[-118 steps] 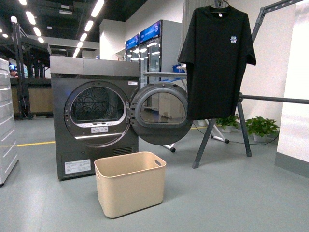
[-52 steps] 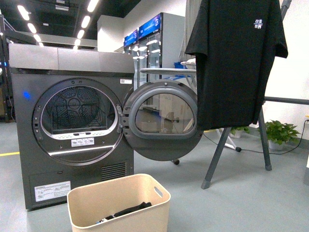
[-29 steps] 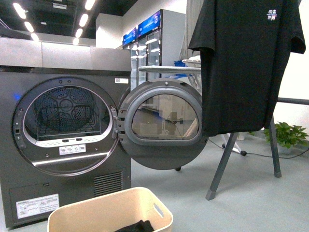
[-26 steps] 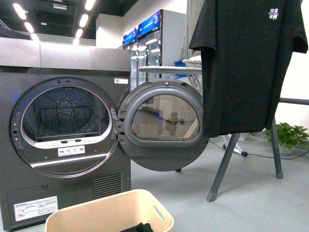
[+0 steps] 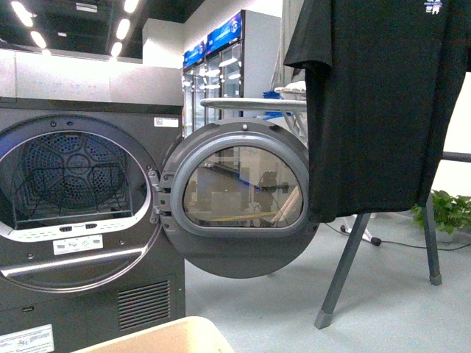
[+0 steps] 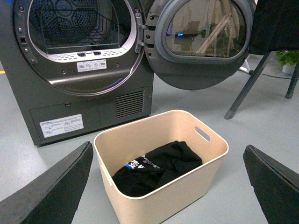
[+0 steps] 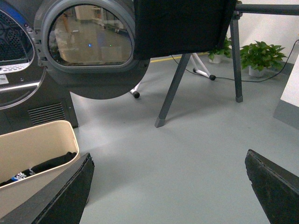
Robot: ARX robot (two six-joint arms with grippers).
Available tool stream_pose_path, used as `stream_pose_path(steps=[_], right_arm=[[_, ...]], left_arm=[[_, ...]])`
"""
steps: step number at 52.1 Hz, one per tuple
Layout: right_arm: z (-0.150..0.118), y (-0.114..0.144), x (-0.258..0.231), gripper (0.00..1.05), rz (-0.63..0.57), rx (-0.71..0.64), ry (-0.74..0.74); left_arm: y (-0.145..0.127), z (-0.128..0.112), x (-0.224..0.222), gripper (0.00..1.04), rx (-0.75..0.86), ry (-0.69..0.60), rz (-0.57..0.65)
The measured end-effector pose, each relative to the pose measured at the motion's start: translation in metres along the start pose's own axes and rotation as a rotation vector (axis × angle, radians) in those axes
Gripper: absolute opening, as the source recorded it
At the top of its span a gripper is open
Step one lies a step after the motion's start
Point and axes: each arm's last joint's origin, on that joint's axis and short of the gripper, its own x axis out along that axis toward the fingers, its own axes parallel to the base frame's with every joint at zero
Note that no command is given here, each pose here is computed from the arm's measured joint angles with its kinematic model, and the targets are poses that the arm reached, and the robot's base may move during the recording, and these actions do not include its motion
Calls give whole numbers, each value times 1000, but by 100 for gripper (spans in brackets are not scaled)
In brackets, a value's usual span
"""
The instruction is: Move hamper under clothes hanger
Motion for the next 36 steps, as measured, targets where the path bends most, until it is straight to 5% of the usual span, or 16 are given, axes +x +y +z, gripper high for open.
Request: stream_pose_path(steps=[36], right_arm=[[0,0,0,97,2,0,0]], left_arm=[[0,0,0,98,0,1,0]])
